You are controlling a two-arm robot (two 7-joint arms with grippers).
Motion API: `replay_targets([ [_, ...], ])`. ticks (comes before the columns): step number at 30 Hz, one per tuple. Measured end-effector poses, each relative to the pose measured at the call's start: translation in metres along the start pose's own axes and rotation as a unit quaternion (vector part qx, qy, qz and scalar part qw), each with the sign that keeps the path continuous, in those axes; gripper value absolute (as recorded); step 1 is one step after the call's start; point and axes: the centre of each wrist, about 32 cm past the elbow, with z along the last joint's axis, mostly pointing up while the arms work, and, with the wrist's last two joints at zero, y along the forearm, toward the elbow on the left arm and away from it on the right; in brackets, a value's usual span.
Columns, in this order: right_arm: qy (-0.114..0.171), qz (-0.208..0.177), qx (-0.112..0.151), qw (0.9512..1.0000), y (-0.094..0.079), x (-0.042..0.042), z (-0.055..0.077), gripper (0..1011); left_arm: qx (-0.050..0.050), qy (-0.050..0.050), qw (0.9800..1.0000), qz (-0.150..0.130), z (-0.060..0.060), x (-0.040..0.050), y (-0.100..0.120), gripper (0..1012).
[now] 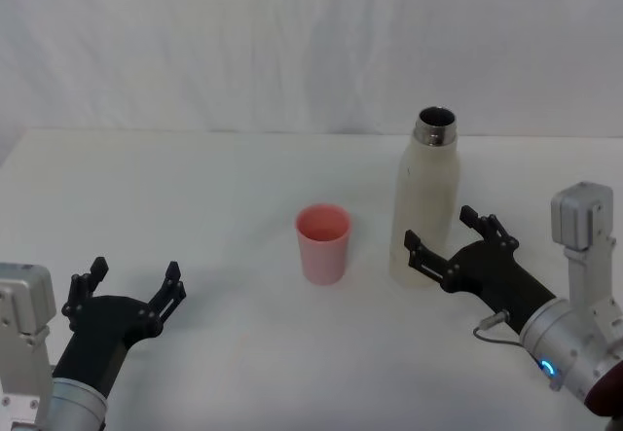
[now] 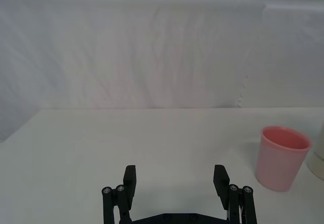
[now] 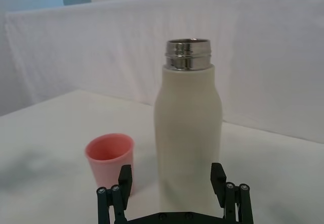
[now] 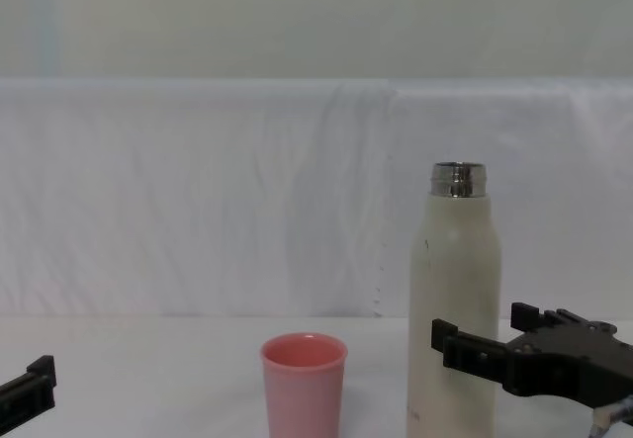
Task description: Grasp the thermos with one hand and pour water into the cup lid.
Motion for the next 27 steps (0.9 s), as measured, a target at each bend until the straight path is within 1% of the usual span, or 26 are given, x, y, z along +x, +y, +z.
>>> replay_targets([
  [1, 0.000, 0.001, 0.002, 1.0000, -0.002, -0.0021, 0.000, 1001, 0.000, 0.000, 1.0000, 0.000, 0.000, 0.0000, 0.000, 1001],
  [7, -0.002, 0.004, 0.005, 1.0000, -0.009, -0.0073, -0.001, 1001, 0.000, 0.000, 1.0000, 0.000, 0.000, 0.0000, 0.000, 1001],
  [10, -0.001, 0.004, 0.005, 1.0000, -0.012, -0.0085, -0.001, 1001, 0.000, 0.000, 1.0000, 0.000, 0.000, 0.0000, 0.000, 1001],
  [16, 0.011, 0.005, 0.008, 0.9999, -0.020, -0.0139, -0.008, 1001, 0.000, 0.000, 1.0000, 0.000, 0.000, 0.0000, 0.000, 1001],
  [17, 0.016, 0.006, 0.010, 0.9998, -0.021, -0.0159, -0.010, 1001, 0.000, 0.000, 1.0000, 0.000, 0.000, 0.0000, 0.000, 1001],
  [27, 0.015, 0.007, 0.011, 0.9998, -0.020, -0.0155, -0.009, 1001, 0.000, 0.000, 1.0000, 0.000, 0.000, 0.0000, 0.000, 1001],
])
